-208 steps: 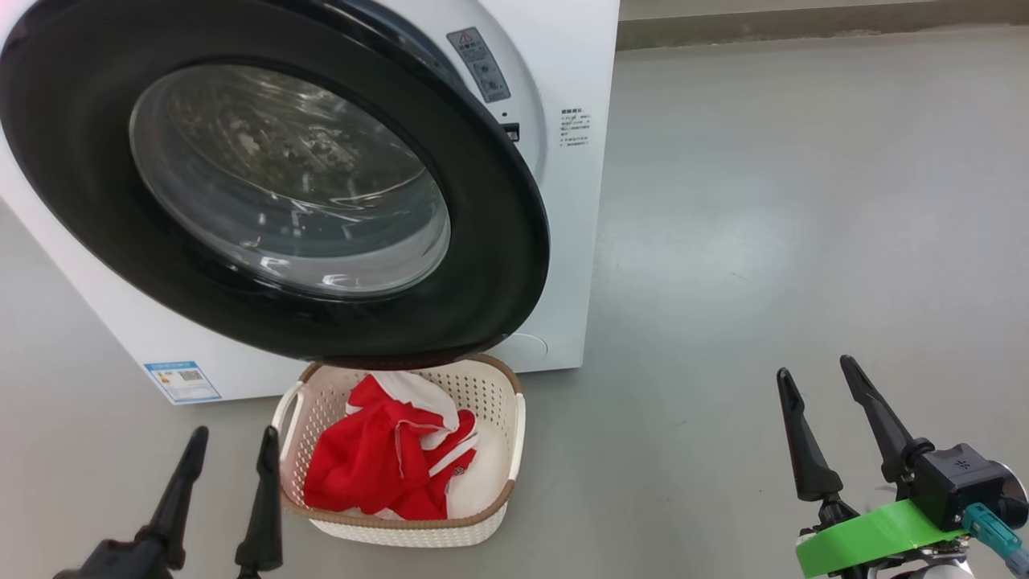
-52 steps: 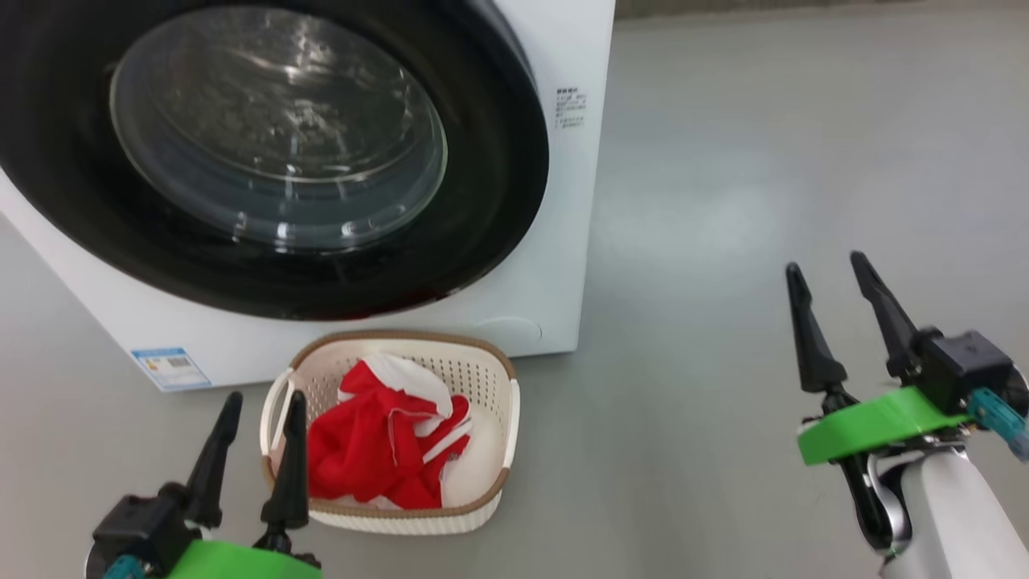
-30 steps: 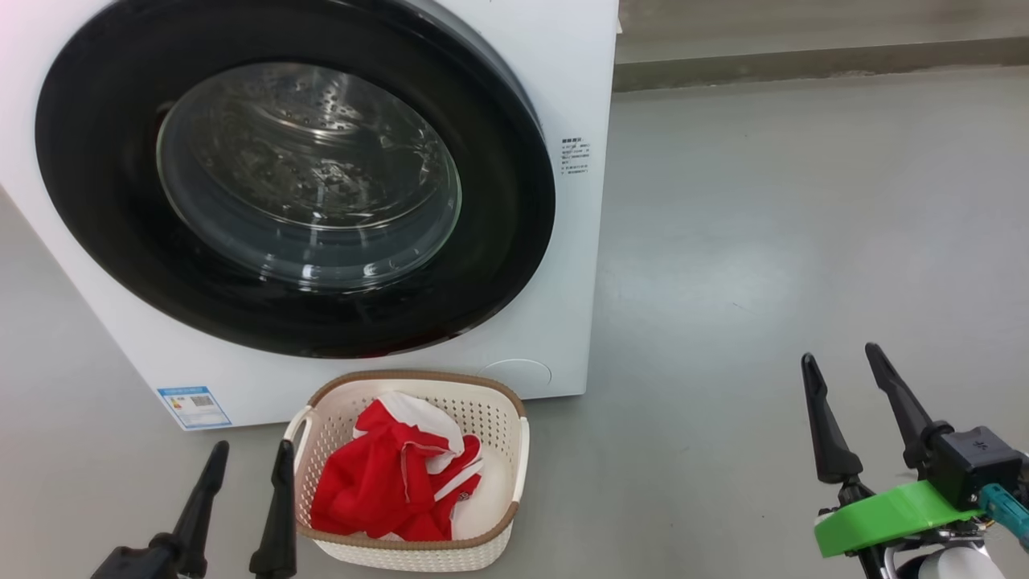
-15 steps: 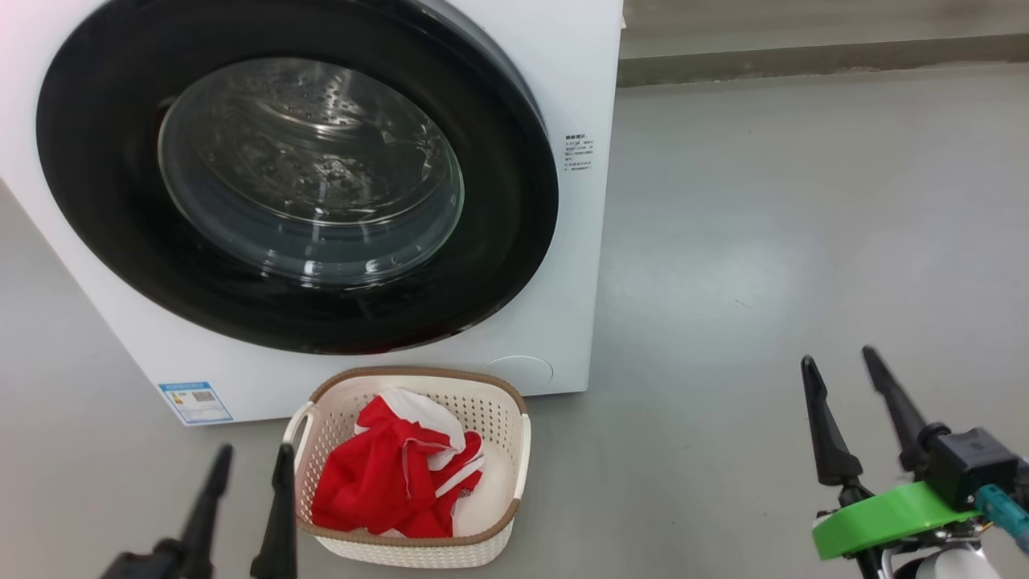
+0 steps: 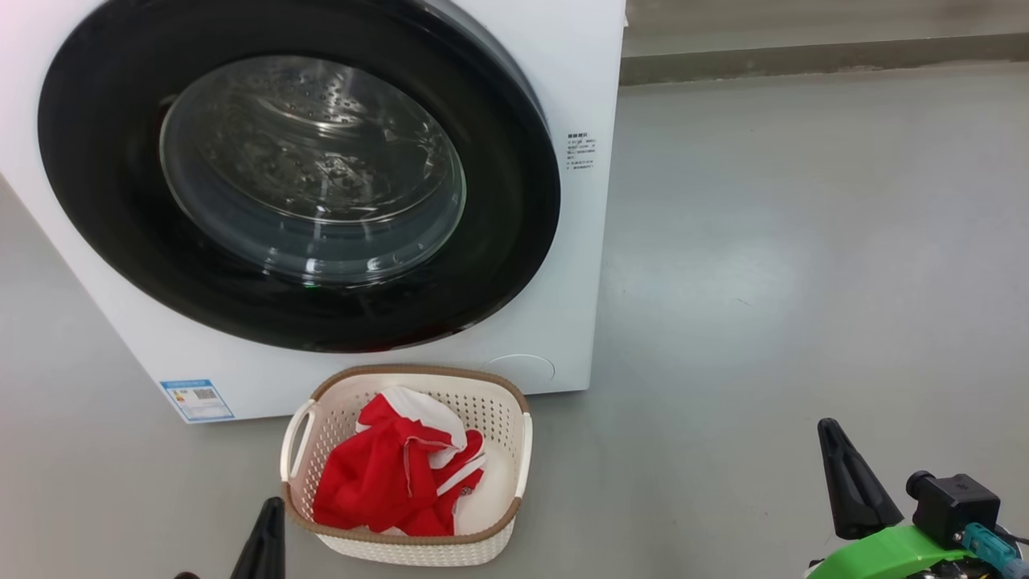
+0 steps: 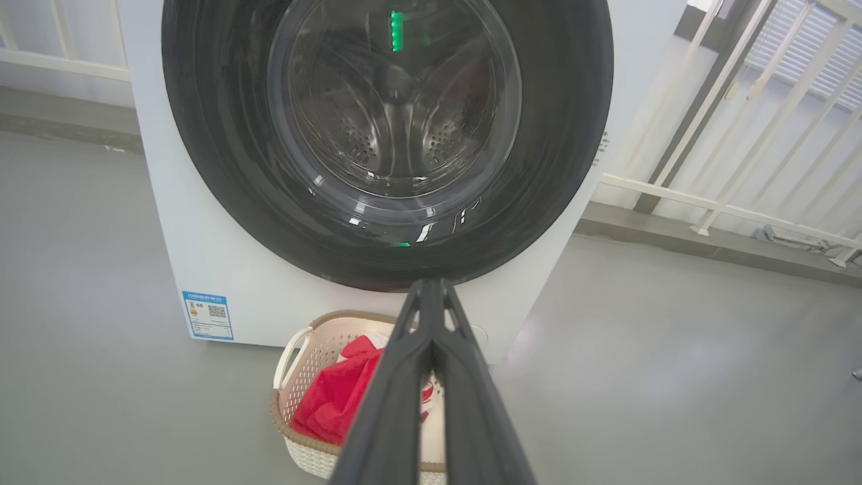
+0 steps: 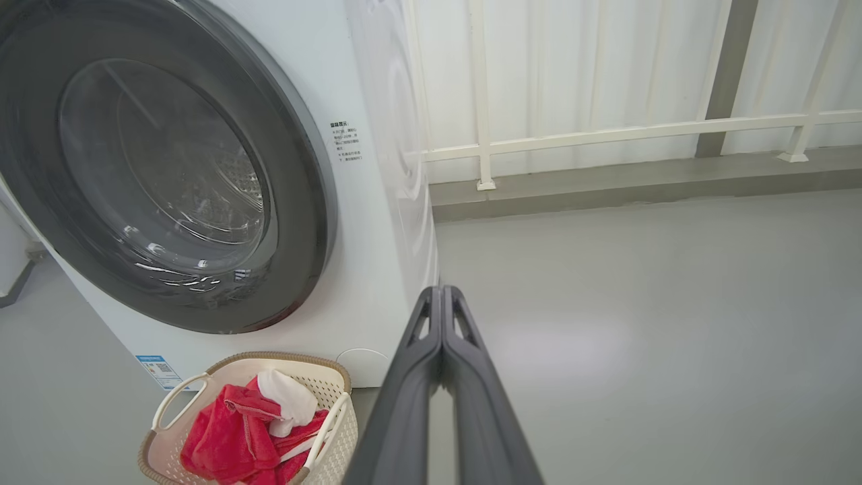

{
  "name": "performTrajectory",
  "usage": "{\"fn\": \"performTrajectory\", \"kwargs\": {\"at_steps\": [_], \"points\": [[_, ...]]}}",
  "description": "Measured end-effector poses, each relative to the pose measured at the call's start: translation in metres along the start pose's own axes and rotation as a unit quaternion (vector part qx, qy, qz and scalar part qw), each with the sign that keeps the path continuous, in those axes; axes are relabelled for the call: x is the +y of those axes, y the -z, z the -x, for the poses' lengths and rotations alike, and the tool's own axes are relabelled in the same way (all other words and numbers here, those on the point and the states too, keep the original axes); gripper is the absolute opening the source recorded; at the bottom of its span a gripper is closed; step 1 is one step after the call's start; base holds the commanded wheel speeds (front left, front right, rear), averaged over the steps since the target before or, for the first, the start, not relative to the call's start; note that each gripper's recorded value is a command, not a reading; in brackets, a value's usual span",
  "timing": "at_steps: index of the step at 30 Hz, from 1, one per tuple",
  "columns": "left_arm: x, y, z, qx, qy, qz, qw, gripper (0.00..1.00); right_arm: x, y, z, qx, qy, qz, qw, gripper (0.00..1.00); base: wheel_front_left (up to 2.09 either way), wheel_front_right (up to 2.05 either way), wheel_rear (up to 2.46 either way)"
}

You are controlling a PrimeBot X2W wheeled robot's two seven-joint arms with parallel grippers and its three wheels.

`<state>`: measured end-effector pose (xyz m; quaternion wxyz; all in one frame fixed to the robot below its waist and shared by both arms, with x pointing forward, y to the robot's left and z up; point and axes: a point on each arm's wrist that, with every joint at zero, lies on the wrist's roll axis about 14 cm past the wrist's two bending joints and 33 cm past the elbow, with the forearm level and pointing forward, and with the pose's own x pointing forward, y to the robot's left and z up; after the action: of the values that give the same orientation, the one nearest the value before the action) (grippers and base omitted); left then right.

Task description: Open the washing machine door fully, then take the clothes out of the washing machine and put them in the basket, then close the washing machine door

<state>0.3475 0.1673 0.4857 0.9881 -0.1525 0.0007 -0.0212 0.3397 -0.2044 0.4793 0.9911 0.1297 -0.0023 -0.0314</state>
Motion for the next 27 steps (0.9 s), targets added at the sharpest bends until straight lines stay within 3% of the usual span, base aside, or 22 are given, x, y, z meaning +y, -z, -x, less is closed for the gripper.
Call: {"fn": "performTrajectory", "kwargs": {"at_steps": [27], "points": [[0.014, 0.008, -0.002, 0.023, -0.038, 0.146, 0.988, 0.00, -0.006, 0.008, -0.005, 0.023, 0.028, -0.153, 0.988, 0.00, 0.00, 0.00, 0.00]]}}
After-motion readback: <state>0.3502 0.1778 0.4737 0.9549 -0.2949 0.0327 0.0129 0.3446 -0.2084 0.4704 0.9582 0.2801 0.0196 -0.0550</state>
